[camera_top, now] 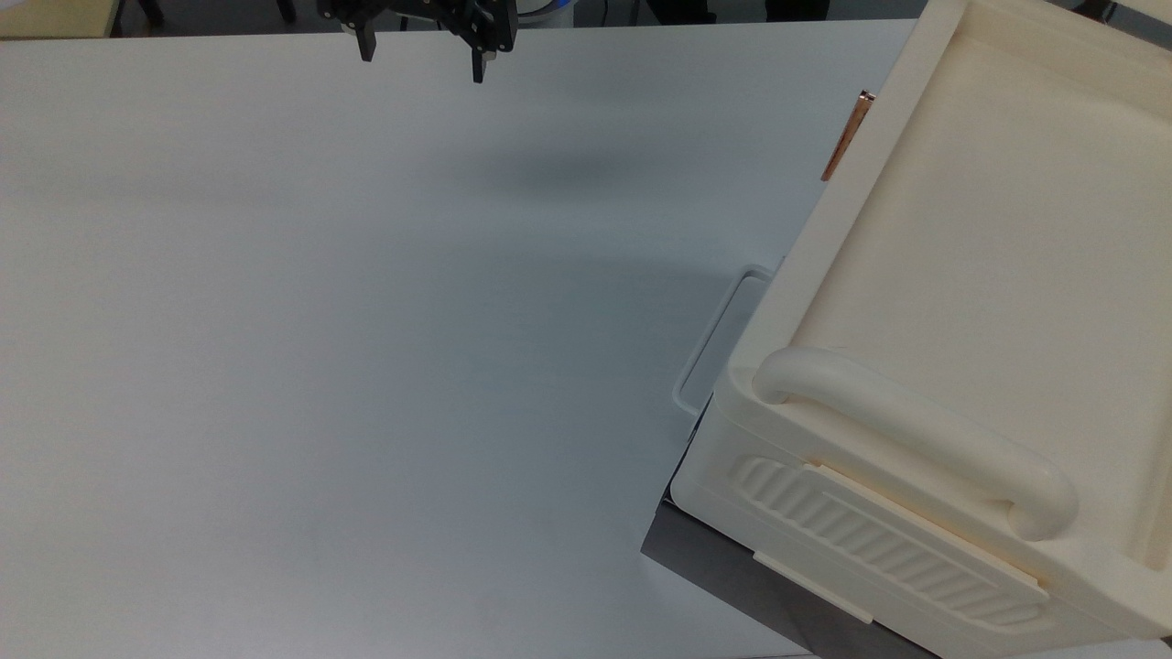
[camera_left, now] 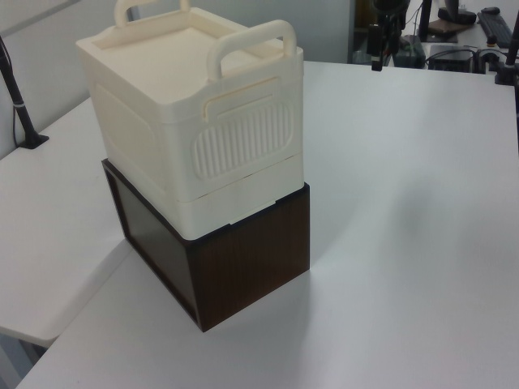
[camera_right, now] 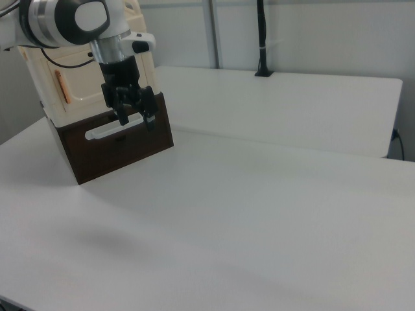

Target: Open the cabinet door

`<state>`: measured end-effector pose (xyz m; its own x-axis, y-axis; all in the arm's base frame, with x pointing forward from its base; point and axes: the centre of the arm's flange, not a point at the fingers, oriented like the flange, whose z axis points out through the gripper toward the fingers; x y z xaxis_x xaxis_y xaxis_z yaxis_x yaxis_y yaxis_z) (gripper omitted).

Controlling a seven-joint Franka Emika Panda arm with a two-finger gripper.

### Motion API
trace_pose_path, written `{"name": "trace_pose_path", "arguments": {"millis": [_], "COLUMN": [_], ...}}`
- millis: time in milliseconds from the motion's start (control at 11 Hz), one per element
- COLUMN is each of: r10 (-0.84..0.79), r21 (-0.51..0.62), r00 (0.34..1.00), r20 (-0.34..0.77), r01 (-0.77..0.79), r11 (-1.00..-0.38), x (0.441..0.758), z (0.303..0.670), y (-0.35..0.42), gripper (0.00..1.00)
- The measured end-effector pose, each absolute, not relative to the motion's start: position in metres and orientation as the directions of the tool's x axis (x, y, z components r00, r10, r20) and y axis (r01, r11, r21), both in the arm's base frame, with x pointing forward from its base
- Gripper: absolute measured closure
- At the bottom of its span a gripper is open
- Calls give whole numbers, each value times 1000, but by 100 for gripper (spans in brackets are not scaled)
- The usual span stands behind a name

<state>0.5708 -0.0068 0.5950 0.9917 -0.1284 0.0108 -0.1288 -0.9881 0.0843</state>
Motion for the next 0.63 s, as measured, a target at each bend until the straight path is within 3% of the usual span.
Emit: {"name": "trace_pose_path", "arguments": {"millis": [634], "r10": [-141], "r21": [84], "r00": [990], "r20": [12], "r01": [-142], "r11": [-986], "x": [571], "z": [595], "y": [-14], "gripper": [0]}}
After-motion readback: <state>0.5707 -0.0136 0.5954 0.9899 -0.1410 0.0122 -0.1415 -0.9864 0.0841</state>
